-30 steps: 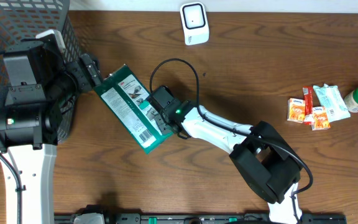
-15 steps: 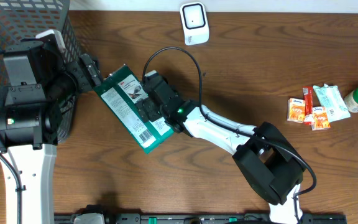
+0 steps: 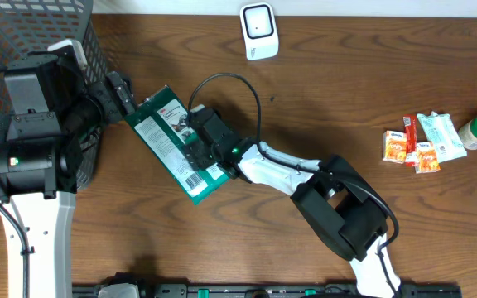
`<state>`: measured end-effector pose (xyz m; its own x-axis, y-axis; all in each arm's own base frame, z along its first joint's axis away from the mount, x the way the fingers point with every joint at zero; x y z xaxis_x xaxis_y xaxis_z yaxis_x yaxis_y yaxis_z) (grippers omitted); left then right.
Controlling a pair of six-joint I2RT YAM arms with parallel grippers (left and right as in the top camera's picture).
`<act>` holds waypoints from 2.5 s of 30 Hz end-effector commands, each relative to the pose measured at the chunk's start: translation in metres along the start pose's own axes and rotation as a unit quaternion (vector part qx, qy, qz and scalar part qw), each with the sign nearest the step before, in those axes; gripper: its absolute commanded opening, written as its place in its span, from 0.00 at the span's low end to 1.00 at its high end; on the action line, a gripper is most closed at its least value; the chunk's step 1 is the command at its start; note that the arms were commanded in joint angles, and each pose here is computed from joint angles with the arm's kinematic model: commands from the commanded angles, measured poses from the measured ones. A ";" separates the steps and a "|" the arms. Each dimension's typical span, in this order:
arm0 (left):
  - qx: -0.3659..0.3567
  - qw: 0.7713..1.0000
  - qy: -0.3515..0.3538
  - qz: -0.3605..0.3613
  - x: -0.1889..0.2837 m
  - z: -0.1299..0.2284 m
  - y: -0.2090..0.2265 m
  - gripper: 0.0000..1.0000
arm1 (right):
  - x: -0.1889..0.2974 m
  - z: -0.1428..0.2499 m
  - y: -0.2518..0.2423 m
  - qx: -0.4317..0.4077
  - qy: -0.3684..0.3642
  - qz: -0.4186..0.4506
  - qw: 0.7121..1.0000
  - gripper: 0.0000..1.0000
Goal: Scan the item barcode
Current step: 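Drag the glove package right and hold it on the table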
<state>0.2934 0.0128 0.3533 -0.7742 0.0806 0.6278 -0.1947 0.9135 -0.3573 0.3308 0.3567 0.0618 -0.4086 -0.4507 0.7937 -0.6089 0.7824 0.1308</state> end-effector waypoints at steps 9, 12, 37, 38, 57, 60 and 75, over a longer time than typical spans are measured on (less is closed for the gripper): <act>-0.005 1.000 -0.003 0.002 0.002 -0.002 0.000 0.87 | 0.044 0.044 -0.028 -0.020 0.169 0.042 0.985 0.27; -0.005 1.000 -0.003 0.002 0.002 -0.002 0.000 0.87 | 0.068 0.042 -0.034 -0.029 0.185 0.048 0.981 0.27; -0.005 1.000 -0.003 0.002 0.002 -0.002 0.000 0.87 | 0.074 -0.005 -0.066 -0.119 0.077 -0.034 0.989 0.85; -0.005 1.000 -0.003 0.002 0.002 -0.002 0.000 0.87 | 0.066 -0.001 -0.066 -0.118 0.081 -0.032 0.989 0.85; -0.005 1.000 -0.003 0.002 0.002 -0.002 0.000 0.87 | 0.021 0.034 -0.066 -0.088 0.136 -0.031 0.986 0.91; -0.005 1.000 -0.003 0.002 0.002 -0.002 0.000 0.87 | 0.021 0.035 -0.066 -0.089 0.140 -0.031 0.986 0.91; -0.005 1.000 -0.002 0.002 0.001 -0.002 0.000 0.87 | 0.022 0.035 -0.063 -0.090 0.143 -0.042 0.985 0.91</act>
<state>0.2934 0.0128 0.3533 -0.7742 0.0806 0.6278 -0.1947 0.9135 -0.3573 0.3468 0.2844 0.0739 -0.2036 -0.4318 0.8787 -0.5000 0.8175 0.2859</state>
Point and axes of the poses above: each gripper's point midway between its finger pads, its own x axis back along the fingers, its own y axis along the line the jaws close on, z = x × y, the point moved 7 cm from there along x, back along the fingers, and after that the axes turned 3 degrees about x, right-handed, at the moved point
